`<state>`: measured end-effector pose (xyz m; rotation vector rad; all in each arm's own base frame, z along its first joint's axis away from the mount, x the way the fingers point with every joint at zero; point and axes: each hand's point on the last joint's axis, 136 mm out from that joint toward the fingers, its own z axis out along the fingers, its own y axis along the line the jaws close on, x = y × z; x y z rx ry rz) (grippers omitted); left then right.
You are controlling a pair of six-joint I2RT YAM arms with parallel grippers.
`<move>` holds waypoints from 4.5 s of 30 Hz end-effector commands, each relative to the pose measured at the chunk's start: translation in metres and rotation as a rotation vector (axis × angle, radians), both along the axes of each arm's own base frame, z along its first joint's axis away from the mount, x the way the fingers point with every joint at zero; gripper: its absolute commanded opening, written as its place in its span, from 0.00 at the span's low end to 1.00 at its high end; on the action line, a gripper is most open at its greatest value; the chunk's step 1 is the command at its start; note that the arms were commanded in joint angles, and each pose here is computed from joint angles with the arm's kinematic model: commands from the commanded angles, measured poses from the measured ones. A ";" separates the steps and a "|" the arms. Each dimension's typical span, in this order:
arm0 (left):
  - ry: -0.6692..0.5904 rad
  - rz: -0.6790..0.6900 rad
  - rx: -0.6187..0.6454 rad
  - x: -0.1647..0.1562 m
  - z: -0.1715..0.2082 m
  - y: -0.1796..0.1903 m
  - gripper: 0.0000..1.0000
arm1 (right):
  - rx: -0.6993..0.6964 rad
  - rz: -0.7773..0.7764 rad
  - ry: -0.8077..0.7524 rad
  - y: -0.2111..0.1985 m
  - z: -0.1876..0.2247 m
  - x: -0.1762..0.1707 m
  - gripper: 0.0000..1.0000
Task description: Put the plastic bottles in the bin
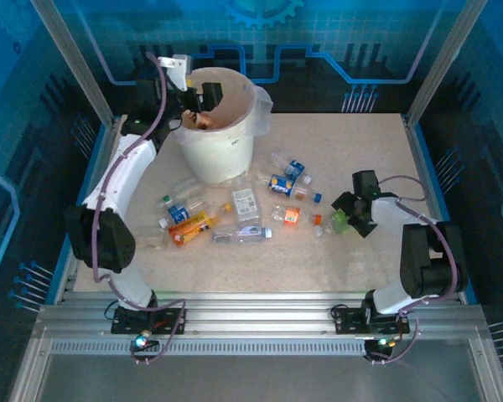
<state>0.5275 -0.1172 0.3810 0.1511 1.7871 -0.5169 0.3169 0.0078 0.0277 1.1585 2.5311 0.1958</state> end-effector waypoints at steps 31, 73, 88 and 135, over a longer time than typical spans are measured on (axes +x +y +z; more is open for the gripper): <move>0.213 -0.586 -0.185 -0.180 -0.047 -0.198 0.99 | 0.102 0.228 -0.580 0.048 0.184 0.029 0.53; 0.296 -0.732 -0.199 -0.193 -0.116 -0.298 0.46 | 0.281 0.490 -0.748 0.160 0.264 0.051 0.56; 0.223 -0.656 -0.170 -0.192 -0.096 -0.269 0.38 | 0.177 0.583 -0.825 0.152 0.310 0.036 1.00; 0.027 -0.079 0.136 0.026 -0.004 -0.003 0.44 | -0.072 0.499 -0.654 0.099 0.261 0.007 1.00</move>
